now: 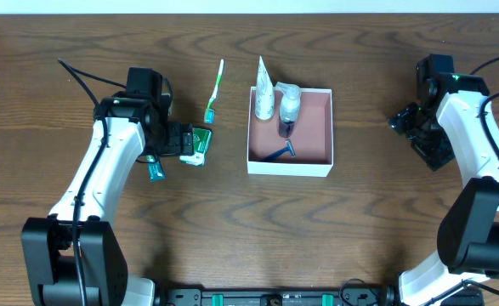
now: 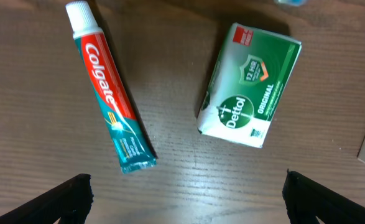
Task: Pack container
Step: 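Move the left gripper forward over the Colgate tube and Dettol box, then lower the left gripper and close it on the green Dettol box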
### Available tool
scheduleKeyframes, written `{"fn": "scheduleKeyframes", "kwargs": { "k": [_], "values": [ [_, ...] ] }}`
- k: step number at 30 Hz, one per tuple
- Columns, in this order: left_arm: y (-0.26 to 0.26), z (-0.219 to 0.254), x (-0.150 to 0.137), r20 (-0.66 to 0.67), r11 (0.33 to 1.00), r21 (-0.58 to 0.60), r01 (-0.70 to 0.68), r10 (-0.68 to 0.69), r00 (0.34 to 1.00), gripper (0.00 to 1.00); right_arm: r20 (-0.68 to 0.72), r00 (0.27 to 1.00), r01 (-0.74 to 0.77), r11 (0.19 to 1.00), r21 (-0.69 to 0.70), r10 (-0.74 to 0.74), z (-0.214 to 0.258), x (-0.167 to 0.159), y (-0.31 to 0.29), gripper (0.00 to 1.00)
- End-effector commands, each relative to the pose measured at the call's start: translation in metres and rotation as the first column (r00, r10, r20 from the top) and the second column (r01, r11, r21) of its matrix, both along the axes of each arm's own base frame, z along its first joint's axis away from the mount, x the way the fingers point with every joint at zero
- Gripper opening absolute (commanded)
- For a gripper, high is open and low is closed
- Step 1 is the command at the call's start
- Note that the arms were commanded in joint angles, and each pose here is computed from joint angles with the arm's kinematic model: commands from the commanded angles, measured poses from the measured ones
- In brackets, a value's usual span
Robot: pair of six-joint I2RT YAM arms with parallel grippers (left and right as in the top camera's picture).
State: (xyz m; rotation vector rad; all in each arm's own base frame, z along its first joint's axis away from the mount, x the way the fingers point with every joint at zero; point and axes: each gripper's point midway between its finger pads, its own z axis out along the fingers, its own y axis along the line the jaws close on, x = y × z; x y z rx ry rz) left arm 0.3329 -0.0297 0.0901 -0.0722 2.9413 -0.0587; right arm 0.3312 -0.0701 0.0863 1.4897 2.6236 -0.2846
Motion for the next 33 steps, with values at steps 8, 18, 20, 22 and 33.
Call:
{"fn": "scheduleKeyframes", "kwargs": {
  "k": [8, 18, 20, 22, 33],
  "values": [
    [-0.012, 0.002, 0.009, 0.031, 0.997, 0.024, 0.074, -0.075, 0.997, 0.98, -0.004, 1.0, 0.003, 1.0, -0.011, -0.003, 0.0, 0.001, -0.004, 0.99],
    [-0.019, -0.008, 0.011, 0.043, 0.995, 0.02, 0.093, -0.094, 0.995, 0.98, -0.004, 1.0, 0.003, 1.0, -0.011, -0.003, 0.0, 0.001, -0.004, 0.99],
    [-0.019, -0.011, 0.012, 0.036, 0.995, 0.02, 0.094, -0.094, 0.995, 0.98, -0.003, 1.0, 0.003, 1.0, -0.011, -0.003, 0.0, 0.001, -0.004, 0.99],
    [-0.019, -0.018, 0.012, 0.018, 0.995, 0.018, 0.095, -0.095, 0.995, 0.98, -0.004, 1.0, 0.003, 1.0, -0.011, -0.003, 0.0, 0.001, -0.004, 0.99],
    [-0.019, -0.077, 0.01, -0.121, 0.995, 0.023, 0.093, -0.09, 0.989, 0.98, -0.004, 1.0, 0.003, 1.0, -0.011, -0.003, 0.0, 0.001, -0.004, 0.99]
  ]
}}
